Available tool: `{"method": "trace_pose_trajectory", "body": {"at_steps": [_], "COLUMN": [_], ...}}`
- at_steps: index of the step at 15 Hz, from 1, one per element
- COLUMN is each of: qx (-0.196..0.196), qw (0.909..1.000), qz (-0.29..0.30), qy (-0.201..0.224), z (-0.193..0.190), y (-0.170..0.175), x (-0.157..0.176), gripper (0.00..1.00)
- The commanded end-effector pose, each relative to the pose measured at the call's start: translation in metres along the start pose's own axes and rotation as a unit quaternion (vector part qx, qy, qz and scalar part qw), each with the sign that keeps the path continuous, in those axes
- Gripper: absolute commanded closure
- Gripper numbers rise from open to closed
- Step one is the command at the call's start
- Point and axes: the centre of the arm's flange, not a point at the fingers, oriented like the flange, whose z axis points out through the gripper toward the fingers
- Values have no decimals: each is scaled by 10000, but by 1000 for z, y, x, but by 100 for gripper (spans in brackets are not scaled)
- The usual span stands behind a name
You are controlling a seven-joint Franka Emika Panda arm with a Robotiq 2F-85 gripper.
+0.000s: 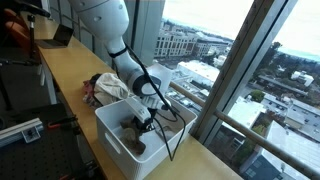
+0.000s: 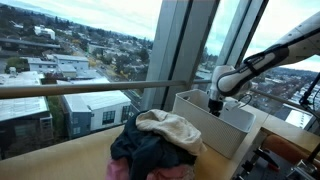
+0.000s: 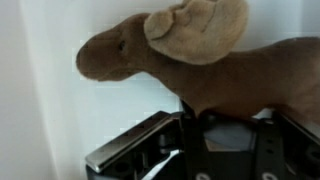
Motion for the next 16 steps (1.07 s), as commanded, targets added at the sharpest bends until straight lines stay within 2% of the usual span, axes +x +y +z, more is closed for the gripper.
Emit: {"method": "trace_pose_trajectory", "body": {"at_steps": [1, 4, 6, 7, 8, 11, 16], "qx": [3, -96, -142, -164, -188, -183, 16], "qw": [9997, 9974, 9955, 9952, 9954, 9961, 9995], "qz": [56, 105, 100, 84, 75, -32, -74], "qy": [244, 710, 931, 959, 939, 860, 308], "z": [-53, -126, -161, -170, -166, -147, -79], "y": [2, 7, 6, 4, 0, -10, -21], "x": [2, 3, 1, 0, 1, 6, 0], "gripper": [100, 100, 100, 82, 73, 51, 15]}}
